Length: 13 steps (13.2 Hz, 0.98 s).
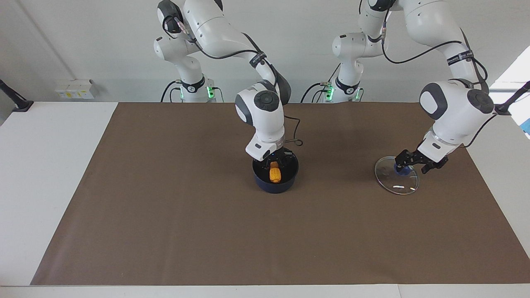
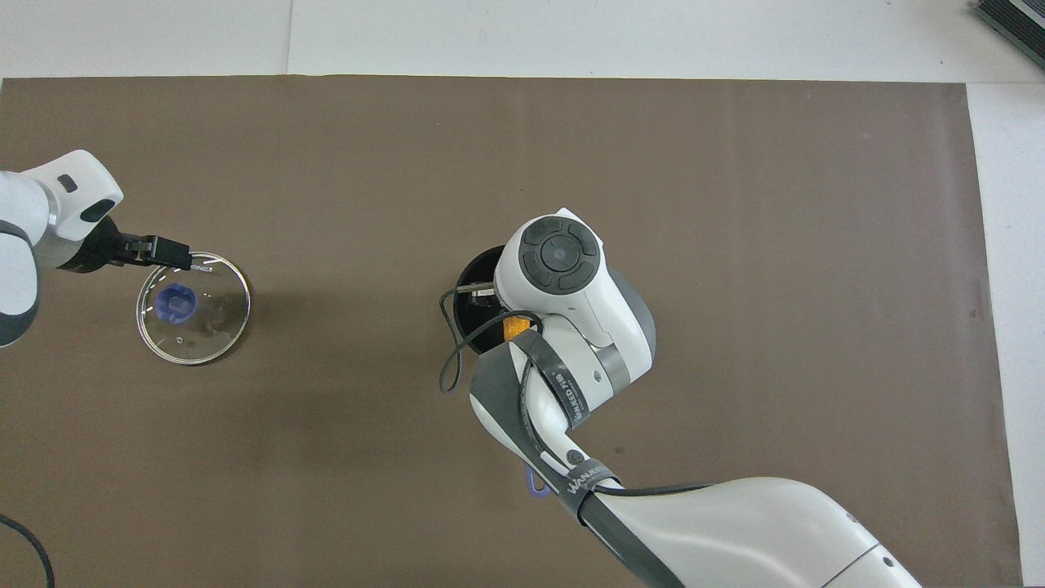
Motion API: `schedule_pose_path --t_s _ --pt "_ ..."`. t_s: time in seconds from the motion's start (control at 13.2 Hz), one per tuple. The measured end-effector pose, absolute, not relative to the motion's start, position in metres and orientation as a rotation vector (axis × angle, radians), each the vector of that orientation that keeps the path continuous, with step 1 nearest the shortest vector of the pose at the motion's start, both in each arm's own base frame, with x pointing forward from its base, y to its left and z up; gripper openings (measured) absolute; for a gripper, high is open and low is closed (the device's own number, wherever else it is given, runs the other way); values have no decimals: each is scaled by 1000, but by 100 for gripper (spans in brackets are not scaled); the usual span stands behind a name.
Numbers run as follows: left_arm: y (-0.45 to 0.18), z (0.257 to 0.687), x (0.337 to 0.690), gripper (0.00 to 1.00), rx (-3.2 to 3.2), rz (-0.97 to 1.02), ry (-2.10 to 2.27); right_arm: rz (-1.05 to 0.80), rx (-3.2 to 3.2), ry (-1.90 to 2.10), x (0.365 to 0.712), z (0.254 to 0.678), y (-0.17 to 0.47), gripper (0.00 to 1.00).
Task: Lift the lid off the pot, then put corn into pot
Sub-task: 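Lower the lid onto the table with the left gripper and release it, then release the corn into the pot and raise the right gripper away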
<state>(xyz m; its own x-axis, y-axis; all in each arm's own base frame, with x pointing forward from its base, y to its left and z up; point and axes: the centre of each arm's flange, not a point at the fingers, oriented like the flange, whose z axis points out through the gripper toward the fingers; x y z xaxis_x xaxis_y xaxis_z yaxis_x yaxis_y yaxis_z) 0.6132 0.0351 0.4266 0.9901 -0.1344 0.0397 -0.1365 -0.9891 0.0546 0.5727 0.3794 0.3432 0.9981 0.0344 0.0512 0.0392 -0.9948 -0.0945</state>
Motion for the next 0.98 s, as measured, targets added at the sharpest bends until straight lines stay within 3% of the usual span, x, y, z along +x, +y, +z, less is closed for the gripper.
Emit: schedule_pose_path --t_s 0.15,0.23,0.53,0.76,0.98 --pt "33 457 616 100 3073 58 -212 -74 -3045 -57 572 343 379 45" --pt "32 473 616 100 3071 47 -198 -74 -3045 -57 572 343 379 53" --pt "4 534 613 100 3090 2 -153 -77 -3044 -57 573 344 380 100" --pt "-17 552 606 100 3095 -55 -115 -93 -3040 -47 576 357 376 100" --pt "-26 573 595 100 3100 -87 -108 -105 -3042 28 586 406 340 100"
